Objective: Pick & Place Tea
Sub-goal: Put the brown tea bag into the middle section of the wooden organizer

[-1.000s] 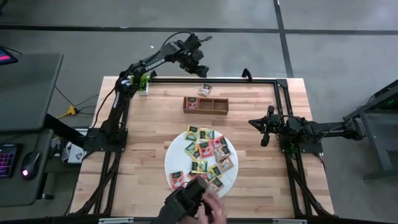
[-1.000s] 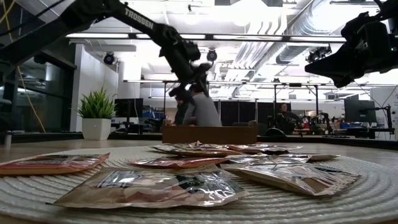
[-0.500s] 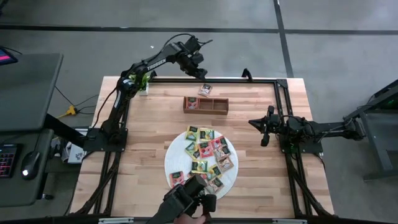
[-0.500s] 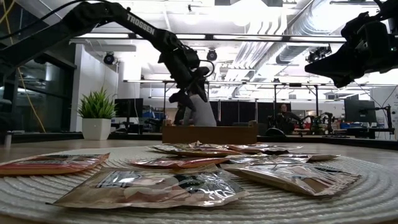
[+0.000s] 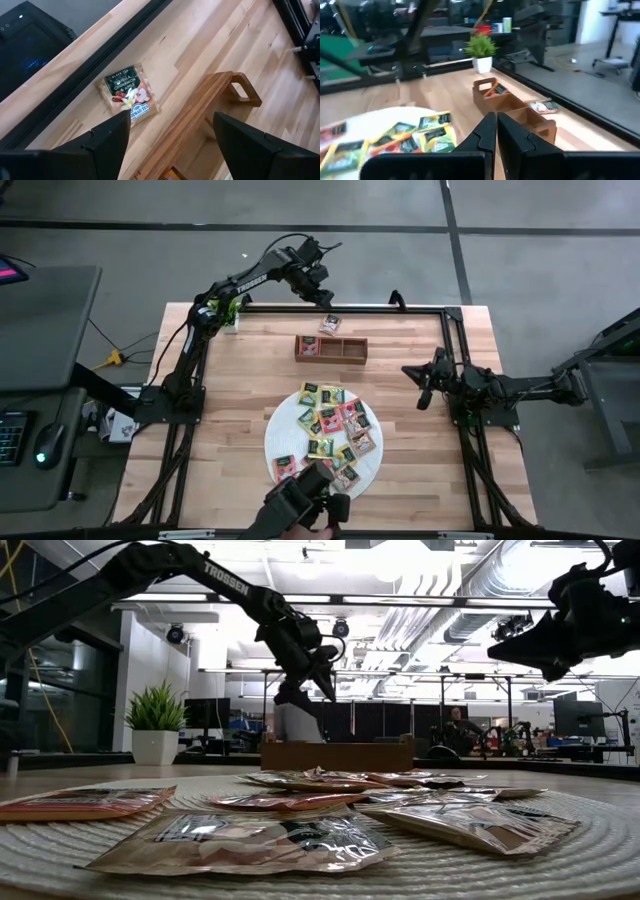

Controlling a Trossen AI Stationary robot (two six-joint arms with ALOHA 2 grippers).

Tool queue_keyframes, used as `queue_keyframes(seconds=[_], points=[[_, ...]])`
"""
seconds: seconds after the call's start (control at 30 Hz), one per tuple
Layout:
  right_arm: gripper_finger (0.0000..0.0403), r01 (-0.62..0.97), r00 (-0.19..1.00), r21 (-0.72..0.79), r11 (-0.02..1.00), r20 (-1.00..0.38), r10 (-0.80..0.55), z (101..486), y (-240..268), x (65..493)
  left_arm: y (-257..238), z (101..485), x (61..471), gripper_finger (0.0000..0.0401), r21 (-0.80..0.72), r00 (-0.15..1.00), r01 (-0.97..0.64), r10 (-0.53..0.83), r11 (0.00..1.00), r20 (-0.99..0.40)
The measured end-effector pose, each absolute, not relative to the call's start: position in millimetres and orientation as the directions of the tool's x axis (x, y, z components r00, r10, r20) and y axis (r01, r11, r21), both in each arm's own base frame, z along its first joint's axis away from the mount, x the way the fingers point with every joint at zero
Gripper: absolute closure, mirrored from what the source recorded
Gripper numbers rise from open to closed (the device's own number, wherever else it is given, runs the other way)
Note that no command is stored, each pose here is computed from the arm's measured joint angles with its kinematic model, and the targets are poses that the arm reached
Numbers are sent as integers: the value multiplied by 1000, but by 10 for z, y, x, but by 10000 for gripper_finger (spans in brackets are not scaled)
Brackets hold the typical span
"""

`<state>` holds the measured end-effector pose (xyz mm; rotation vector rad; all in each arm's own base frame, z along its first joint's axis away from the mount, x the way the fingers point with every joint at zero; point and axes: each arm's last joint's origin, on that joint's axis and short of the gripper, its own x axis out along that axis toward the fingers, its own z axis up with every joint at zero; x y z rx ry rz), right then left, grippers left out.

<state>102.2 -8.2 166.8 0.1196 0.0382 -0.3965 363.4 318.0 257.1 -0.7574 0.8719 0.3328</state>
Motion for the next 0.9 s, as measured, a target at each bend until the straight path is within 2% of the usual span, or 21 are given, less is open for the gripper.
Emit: queue_keyframes(seconds=[0.13, 0.27, 0.37, 0.5, 0.57, 0.73, 0.9], points=[[391, 438, 897, 257, 861, -57, -439, 1670, -99, 1016, 3182, 2571, 3632, 122, -460, 614, -551, -34, 696, -788], [391, 420, 870, 516, 746, 4, -493, 1735, -115, 1009, 3181, 2571, 3631, 122, -461, 614, -551, -36, 696, -788], [391, 433, 848, 547, 716, 21, -529, 1754, -125, 1003, 3180, 2571, 3631, 122, -461, 614, -551, -36, 695, -788], [391, 431, 796, 689, 582, 13, -605, 1746, -147, 988, 3180, 2571, 3631, 122, -463, 615, -550, -38, 695, -788], [391, 422, 791, 707, 567, 19, -612, 1752, -149, 986, 3180, 2571, 3631, 122, -463, 615, -550, -38, 695, -788], [391, 425, 792, 632, 648, 87, -604, 1832, -148, 983, 3180, 2570, 3631, 122, -463, 615, -550, -38, 695, -788], [391, 493, 729, 599, 630, 110, -675, 2024, -205, 943, 3179, 2569, 3630, 122, -464, 615, -550, -39, 694, -788]])
